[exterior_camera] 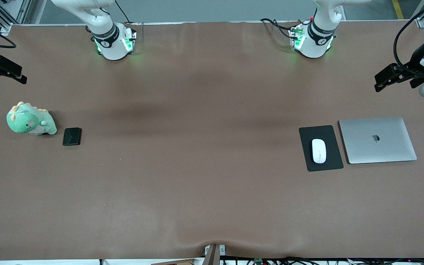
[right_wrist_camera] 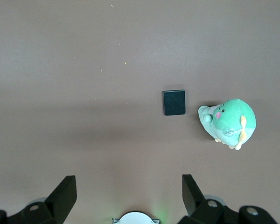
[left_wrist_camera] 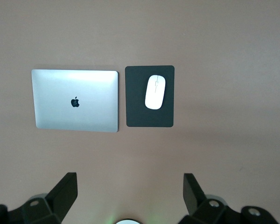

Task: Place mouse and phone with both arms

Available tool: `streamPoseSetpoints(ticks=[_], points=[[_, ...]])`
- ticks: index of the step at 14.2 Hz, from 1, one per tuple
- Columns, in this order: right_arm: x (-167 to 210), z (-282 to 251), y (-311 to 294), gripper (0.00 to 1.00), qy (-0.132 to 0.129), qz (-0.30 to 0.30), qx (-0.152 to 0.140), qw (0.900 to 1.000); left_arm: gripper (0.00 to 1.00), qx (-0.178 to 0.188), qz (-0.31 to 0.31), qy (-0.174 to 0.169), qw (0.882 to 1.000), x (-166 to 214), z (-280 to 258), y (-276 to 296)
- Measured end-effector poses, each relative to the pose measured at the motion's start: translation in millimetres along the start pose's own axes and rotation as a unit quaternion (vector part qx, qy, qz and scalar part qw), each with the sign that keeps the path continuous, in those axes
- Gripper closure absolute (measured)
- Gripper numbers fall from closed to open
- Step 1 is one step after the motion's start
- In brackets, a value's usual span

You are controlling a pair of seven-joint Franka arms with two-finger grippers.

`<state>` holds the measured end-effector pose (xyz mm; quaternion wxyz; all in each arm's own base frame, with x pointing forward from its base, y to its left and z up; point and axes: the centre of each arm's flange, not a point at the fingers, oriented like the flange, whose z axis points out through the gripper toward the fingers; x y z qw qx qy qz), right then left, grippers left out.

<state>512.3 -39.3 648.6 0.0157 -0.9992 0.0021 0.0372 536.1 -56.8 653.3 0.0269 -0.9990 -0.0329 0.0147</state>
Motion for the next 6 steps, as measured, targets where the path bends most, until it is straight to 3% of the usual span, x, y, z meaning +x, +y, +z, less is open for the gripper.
streamPoseSetpoints(ticks=[6], points=[[0.0, 0.3, 0.3, 0.00, 0.000, 0.000, 0.000, 1.000, 0.00, 0.000, 0.000, 0.000, 1.000, 0.0, 0.0, 0.0]])
